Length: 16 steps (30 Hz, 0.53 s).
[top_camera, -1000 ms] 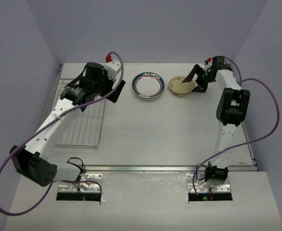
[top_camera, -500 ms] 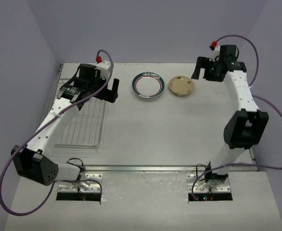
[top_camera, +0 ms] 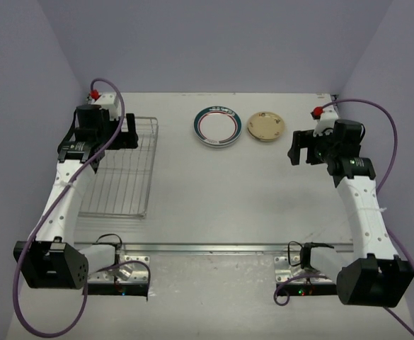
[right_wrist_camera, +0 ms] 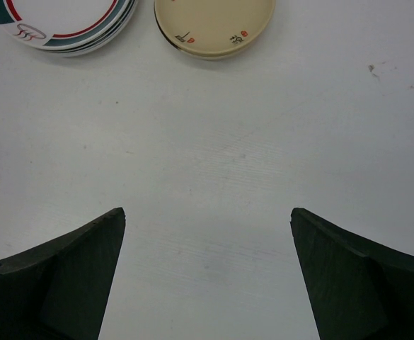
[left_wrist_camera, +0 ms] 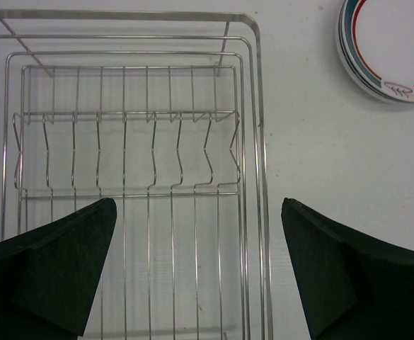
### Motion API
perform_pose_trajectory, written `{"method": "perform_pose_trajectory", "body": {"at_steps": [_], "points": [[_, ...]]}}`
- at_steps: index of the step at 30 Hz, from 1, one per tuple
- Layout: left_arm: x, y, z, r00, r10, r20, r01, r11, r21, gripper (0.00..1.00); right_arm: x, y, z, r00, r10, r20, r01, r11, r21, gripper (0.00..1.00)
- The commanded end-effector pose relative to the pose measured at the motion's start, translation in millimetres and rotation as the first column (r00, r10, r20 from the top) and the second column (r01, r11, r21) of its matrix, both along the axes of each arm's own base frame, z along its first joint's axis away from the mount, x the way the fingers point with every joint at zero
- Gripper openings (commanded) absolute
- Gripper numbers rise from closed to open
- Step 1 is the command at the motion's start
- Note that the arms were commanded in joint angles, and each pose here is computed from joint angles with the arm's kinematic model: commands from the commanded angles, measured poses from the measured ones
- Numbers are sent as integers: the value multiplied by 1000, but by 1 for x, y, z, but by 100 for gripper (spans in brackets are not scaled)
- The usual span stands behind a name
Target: Unload the plates from the dish rack
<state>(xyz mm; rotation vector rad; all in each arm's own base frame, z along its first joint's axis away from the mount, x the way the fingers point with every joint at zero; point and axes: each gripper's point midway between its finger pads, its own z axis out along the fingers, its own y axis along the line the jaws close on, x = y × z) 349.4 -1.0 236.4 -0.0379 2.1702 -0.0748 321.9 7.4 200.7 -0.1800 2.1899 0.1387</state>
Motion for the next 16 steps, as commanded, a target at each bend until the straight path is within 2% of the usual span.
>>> {"method": "perform_pose_trajectory", "body": {"at_steps": [1, 6, 16], "points": [[-7, 11, 24, 990, 12, 137, -23, 997, 79, 100, 7, -5, 1, 998, -12, 65, 14, 999, -29, 99], [-17, 6, 29, 981, -29, 190, 12, 996, 90, 100, 7, -2, 3, 997, -31, 69, 31, 999, 10, 99], [-16, 11, 28, 983, 15, 184, -29, 997, 74, 100, 11, -1, 5, 997, -33, 68, 31, 999, 28, 99]]}}
